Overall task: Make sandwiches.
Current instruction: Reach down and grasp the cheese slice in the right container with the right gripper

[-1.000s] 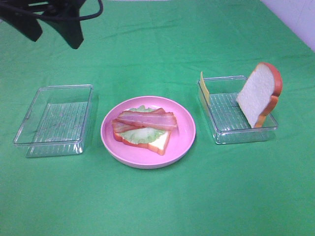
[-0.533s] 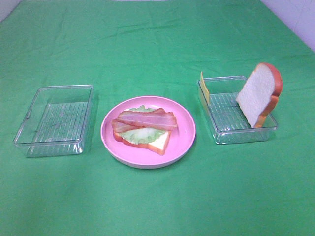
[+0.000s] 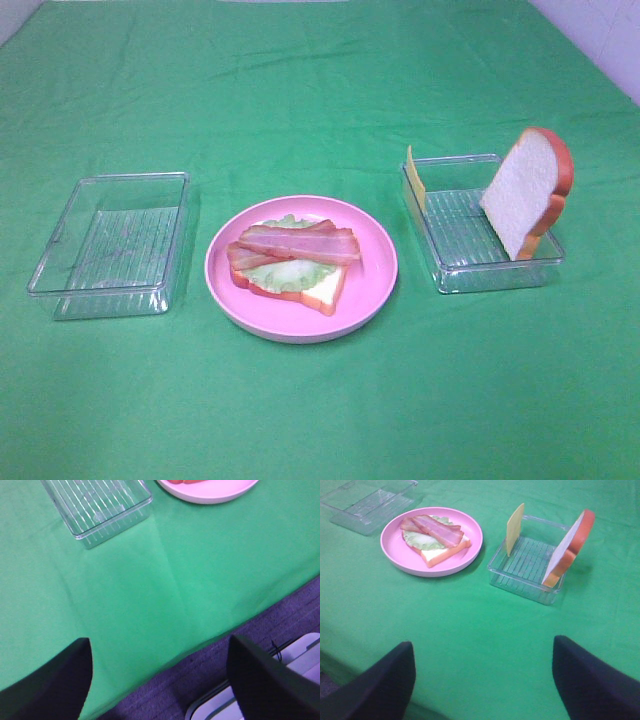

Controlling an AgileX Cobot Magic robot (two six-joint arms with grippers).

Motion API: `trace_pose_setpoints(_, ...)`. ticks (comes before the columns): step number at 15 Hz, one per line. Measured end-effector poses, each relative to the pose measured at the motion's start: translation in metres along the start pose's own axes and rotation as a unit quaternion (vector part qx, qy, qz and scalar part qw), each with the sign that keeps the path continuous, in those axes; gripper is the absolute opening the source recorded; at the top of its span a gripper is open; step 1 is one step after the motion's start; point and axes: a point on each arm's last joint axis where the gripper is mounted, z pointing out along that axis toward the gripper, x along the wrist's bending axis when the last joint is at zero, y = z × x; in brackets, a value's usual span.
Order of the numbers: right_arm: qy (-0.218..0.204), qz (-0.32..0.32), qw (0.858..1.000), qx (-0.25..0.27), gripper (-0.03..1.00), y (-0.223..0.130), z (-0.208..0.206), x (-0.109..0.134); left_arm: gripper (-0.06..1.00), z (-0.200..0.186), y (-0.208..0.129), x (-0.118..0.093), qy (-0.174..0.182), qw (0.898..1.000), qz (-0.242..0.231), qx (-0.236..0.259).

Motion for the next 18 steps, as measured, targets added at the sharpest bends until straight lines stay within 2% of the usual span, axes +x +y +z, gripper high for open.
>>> trace_pose_setpoints(2, -0.009, -0.004, 1.0, -0.009, 0.72, 0.007, 0.001, -0.002, 0.71, -0.008, -0.019, 0.0, -0.004, 0.999, 0.005, -0.043)
trace_pose_setpoints(3, -0.021, -0.009, 1.0, -0.01, 0.72, 0.017, 0.007, -0.005, 0.71, -0.015, -0.036, -0.001, -0.006, 0.996, 0.006, -0.086)
trace_pose_setpoints(5, -0.037, 0.01, 0.999, 0.009, 0.7, 0.031, 0.022, -0.01, 0.71, -0.021, -0.054, 0.0, -0.008, 0.991, 0.007, -0.13)
trace_pose_setpoints(10, -0.087, 0.106, 0.985, 0.109, 0.62, 0.067, 0.085, -0.022, 0.71, -0.017, -0.051, 0.001, 0.0, 0.986, 0.009, -0.166)
trace_pose_setpoints(15, -0.1, 0.12, 0.966, 0.204, 0.58, 0.122, 0.148, -0.029, 0.71, -0.013, -0.05, 0.001, 0.0, 0.985, 0.009, -0.174)
trace_pose_setpoints(16, -0.105, 0.118, 0.957, 0.243, 0.58, 0.144, 0.181, -0.032, 0.71, -0.013, -0.05, 0.001, 0.0, 0.985, 0.009, -0.174)
trace_pose_setpoints(18, -0.108, 0.117, 0.951, 0.267, 0.57, 0.164, 0.213, -0.034, 0.71, -0.013, -0.05, 0.001, 0.0, 0.985, 0.009, -0.175)
